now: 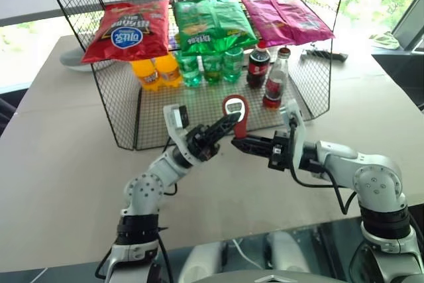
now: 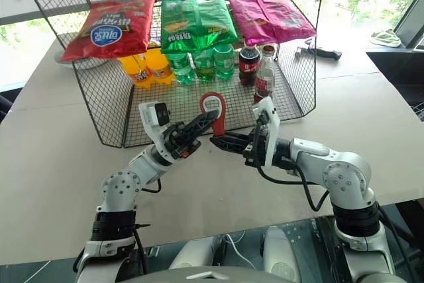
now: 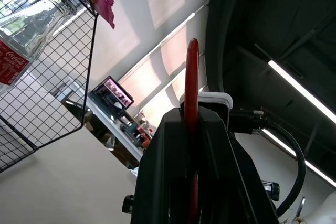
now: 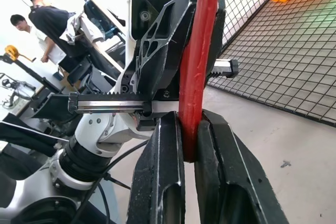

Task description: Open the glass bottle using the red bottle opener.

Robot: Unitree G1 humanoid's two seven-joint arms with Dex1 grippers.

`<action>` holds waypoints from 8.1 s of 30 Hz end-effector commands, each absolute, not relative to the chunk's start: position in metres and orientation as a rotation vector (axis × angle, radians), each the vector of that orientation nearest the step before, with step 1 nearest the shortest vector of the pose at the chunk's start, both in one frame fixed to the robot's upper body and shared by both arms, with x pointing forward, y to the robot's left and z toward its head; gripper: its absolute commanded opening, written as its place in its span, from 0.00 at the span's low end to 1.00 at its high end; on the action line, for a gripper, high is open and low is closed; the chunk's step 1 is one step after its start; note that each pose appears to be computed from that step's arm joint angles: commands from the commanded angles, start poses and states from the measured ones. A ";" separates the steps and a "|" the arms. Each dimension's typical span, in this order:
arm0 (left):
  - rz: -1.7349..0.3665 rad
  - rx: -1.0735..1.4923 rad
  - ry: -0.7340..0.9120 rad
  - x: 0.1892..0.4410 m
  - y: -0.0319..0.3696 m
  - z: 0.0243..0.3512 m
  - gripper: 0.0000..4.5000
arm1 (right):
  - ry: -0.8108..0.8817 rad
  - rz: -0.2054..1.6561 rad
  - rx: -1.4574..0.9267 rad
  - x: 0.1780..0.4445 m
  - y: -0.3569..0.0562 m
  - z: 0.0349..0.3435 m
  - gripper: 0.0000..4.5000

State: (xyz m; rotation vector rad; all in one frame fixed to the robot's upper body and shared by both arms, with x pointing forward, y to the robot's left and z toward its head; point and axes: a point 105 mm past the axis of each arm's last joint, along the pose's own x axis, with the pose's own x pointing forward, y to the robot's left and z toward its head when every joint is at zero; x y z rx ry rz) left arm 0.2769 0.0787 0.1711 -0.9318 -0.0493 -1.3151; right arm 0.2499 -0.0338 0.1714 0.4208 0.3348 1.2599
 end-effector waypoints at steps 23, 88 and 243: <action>-0.931 -0.102 -0.068 0.379 0.040 0.139 0.98 | -0.372 0.246 -0.177 0.315 -0.174 0.203 0.00; -0.652 0.134 -0.179 0.434 -0.058 0.184 0.58 | -0.506 0.135 -0.301 0.280 -0.138 0.222 0.00; -0.998 0.111 -0.338 0.304 0.081 0.159 0.34 | -0.861 0.702 -1.030 0.291 -0.031 0.176 0.00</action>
